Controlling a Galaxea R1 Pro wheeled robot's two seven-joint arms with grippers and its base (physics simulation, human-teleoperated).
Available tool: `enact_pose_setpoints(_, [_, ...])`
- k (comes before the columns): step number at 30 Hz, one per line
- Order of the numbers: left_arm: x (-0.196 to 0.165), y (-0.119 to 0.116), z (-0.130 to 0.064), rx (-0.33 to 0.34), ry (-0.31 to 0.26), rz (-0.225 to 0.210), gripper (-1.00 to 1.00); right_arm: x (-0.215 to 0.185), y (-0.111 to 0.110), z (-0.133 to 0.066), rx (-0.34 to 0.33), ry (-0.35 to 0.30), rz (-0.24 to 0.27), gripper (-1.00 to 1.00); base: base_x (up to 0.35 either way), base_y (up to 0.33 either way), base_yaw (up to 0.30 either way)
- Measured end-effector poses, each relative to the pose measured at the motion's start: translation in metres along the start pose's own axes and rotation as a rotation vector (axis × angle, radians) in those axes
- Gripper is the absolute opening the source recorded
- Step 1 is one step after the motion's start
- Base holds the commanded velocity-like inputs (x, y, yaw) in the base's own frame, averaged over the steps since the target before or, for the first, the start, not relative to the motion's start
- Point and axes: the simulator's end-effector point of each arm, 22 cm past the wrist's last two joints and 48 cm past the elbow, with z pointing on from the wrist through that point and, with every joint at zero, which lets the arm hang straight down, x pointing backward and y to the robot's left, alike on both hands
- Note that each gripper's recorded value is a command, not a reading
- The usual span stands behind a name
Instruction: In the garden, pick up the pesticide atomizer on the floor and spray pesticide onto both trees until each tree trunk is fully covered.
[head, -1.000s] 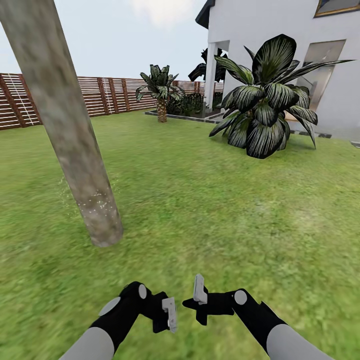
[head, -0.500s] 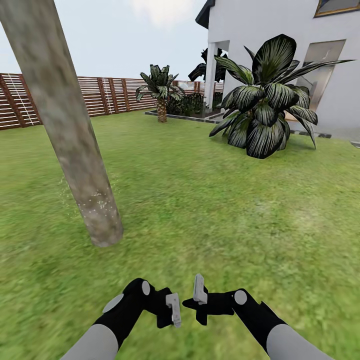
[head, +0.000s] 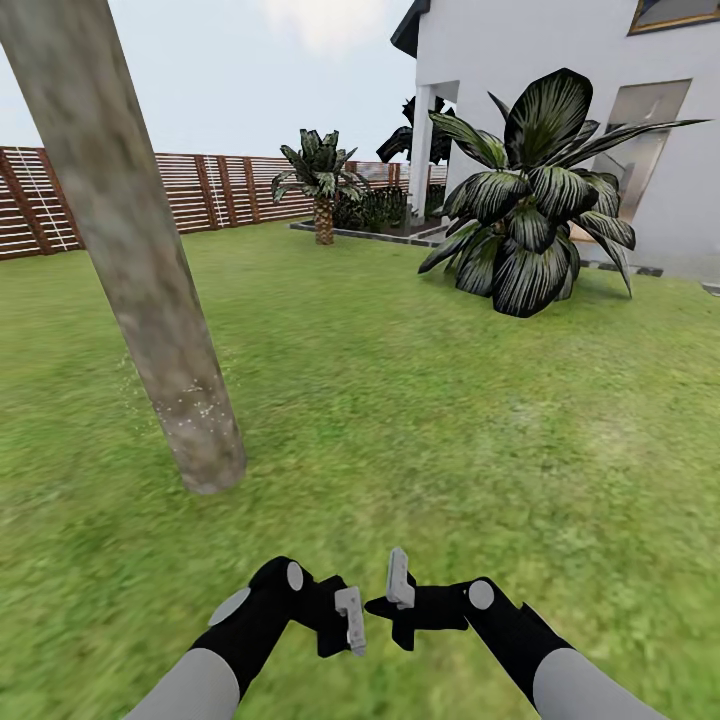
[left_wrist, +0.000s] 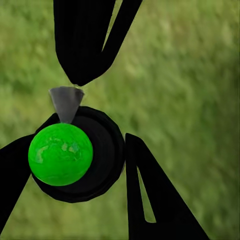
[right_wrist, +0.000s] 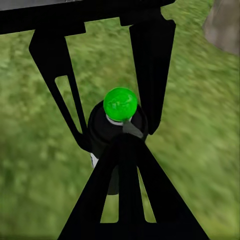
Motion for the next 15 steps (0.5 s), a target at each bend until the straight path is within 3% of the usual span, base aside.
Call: enact_pose_setpoints(15, [0.0021, -0.0042, 0.0027, 0.011, 0.003, -0.005, -1.0, 0.0001, 0.0, 0.0, 0.0, 0.0, 0.0, -1.0, 0.0, 0.0, 0.0])
